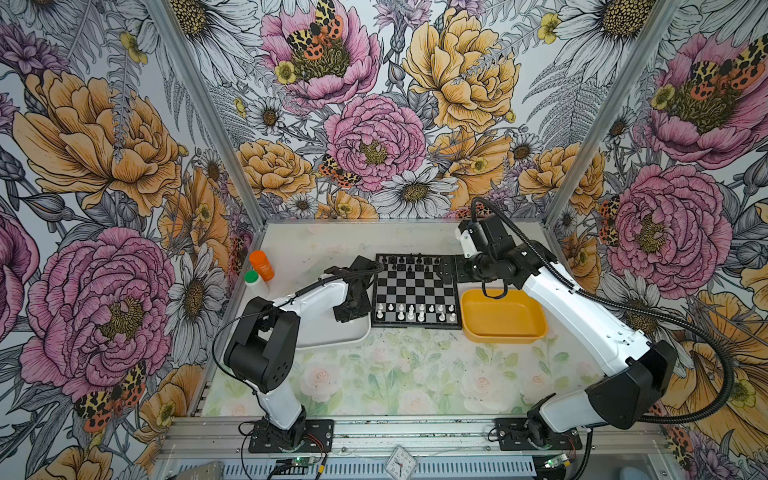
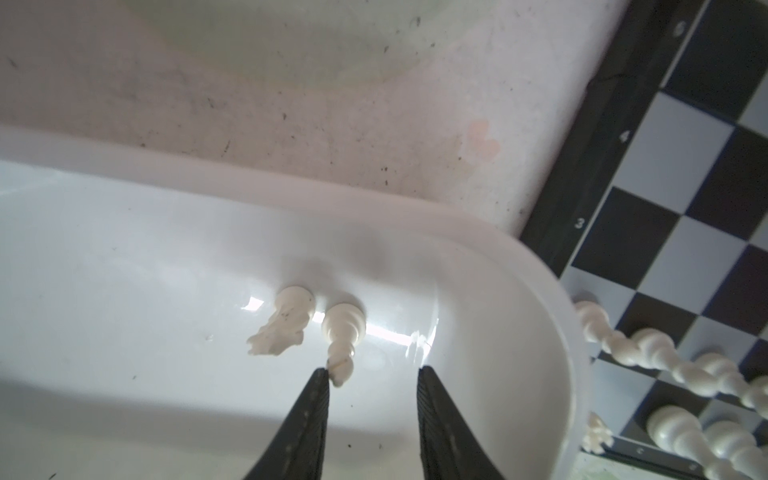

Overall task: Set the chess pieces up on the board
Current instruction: 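Lower the left gripper into the white tray and close on a white pawn, then lift the pawn with the left gripper and carry it over the board, then lower the pawn onto the near rank, left gripper, while right arm reaches over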

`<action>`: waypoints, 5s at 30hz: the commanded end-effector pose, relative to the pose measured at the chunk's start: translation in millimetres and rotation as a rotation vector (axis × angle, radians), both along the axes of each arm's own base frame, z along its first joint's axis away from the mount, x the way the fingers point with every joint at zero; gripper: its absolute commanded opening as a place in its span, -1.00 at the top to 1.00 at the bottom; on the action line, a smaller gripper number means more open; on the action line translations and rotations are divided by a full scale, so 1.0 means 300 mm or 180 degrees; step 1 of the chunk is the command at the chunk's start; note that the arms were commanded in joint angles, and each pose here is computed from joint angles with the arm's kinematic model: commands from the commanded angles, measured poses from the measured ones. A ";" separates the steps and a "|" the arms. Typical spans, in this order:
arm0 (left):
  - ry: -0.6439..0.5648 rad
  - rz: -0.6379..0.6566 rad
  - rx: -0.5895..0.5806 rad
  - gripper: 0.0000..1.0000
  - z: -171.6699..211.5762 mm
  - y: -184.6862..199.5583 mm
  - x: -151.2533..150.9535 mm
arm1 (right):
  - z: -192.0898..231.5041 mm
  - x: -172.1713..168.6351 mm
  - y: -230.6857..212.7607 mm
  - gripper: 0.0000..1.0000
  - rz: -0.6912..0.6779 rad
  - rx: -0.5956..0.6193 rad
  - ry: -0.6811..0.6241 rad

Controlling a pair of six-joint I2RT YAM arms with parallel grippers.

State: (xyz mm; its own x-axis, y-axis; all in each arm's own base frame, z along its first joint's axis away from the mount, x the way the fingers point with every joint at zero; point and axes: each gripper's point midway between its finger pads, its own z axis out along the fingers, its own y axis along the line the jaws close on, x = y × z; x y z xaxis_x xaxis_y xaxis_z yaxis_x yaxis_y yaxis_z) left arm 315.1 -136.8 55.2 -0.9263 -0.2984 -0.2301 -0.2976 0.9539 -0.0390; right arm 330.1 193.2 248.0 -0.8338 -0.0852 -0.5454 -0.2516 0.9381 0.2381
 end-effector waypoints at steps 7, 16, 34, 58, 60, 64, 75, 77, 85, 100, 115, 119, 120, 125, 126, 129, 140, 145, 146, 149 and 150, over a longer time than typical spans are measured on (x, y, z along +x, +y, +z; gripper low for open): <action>-0.0017 0.0067 -0.0007 0.30 -0.013 0.017 0.010 | 0.028 0.006 -0.007 -0.99 -0.0032 0.0024 -0.0109; 0.0009 0.0076 0.0007 0.32 -0.023 0.025 0.011 | 0.025 0.009 -0.011 -0.99 -0.0040 0.0019 -0.0104; 0.0057 0.0061 0.0079 0.44 -0.047 0.039 0.013 | 0.028 0.010 -0.012 -0.99 -0.0043 0.0026 -0.0105; 0.0089 0.0021 0.0093 0.76 -0.056 0.045 0.019 | 0.029 0.012 -0.011 -0.99 -0.0065 0.0043 -0.0094; 0.0091 0.0026 0.0092 0.79 -0.055 0.048 0.018 | 0.028 0.012 -0.012 -0.99 -0.0068 0.0040 -0.0093; 0.0056 0.0024 0.0071 0.82 -0.041 0.045 0.020 | 0.030 0.012 -0.010 -0.99 -0.0063 0.0047 -0.0096; -0.0198 -0.0073 0.0026 0.84 0.106 0.013 0.084 | 0.035 0.008 -0.015 -0.99 -0.0079 0.0048 -0.0114; -0.0267 -0.0103 0.0011 0.83 0.144 0.002 0.099 | 0.037 0.004 -0.019 -0.99 -0.0089 0.0050 -0.0125; -0.0532 -0.0297 -0.0075 0.80 0.310 -0.087 0.149 | 0.040 -0.027 -0.042 -0.99 -0.0139 0.0063 -0.0143; -0.0596 -0.1062 -0.0193 0.79 0.363 -0.463 0.112 | 0.043 -0.166 -0.126 -0.99 -0.0266 0.0149 -0.0221; -0.0535 -0.1505 -0.0244 0.80 0.298 -0.730 0.007 | 0.039 -0.339 -0.242 -0.99 -0.0349 0.0027 -0.0148; -0.0472 -0.1567 -0.0244 0.81 0.267 -0.766 -0.013 | 0.048 -0.375 -0.276 -0.99 -0.0392 -0.0020 -0.0164; -0.0469 -0.1576 -0.0243 0.81 0.260 -0.776 -0.015 | 0.048 -0.385 -0.285 -0.99 -0.0408 -0.0042 -0.0158; -0.0371 -0.1619 -0.0191 0.82 0.202 -0.798 -0.027 | 0.052 -0.424 -0.315 -0.99 -0.0447 -0.0066 -0.0167; -0.0341 -0.1631 -0.0175 0.82 0.187 -0.801 -0.033 | 0.053 -0.429 -0.319 -0.99 -0.0453 -0.0066 -0.0168; -0.0283 -0.1630 -0.0134 0.82 0.153 -0.799 -0.038 | 0.056 -0.441 -0.331 -0.99 -0.0469 -0.0085 -0.0176; -0.0178 -0.1645 -0.0067 0.82 0.089 -0.805 -0.043 | 0.058 -0.459 -0.350 -0.99 -0.0494 -0.0120 -0.0190; -0.0126 -0.1680 -0.0036 0.81 0.060 -0.809 -0.046 | 0.075 -0.459 -0.352 -0.99 -0.0505 -0.0095 -0.0232; -0.0118 -0.1678 -0.0027 0.80 0.054 -0.806 -0.043 | 0.081 -0.459 -0.354 -0.99 -0.0515 -0.0088 -0.0252; -0.0101 -0.1687 -0.0018 0.80 0.042 -0.806 -0.041 | 0.084 -0.461 -0.360 -0.99 -0.0531 -0.0104 -0.0266; -0.0093 -0.1701 -0.0013 0.80 0.038 -0.808 -0.043 | 0.077 -0.462 -0.359 -0.99 -0.0539 -0.0101 -0.0240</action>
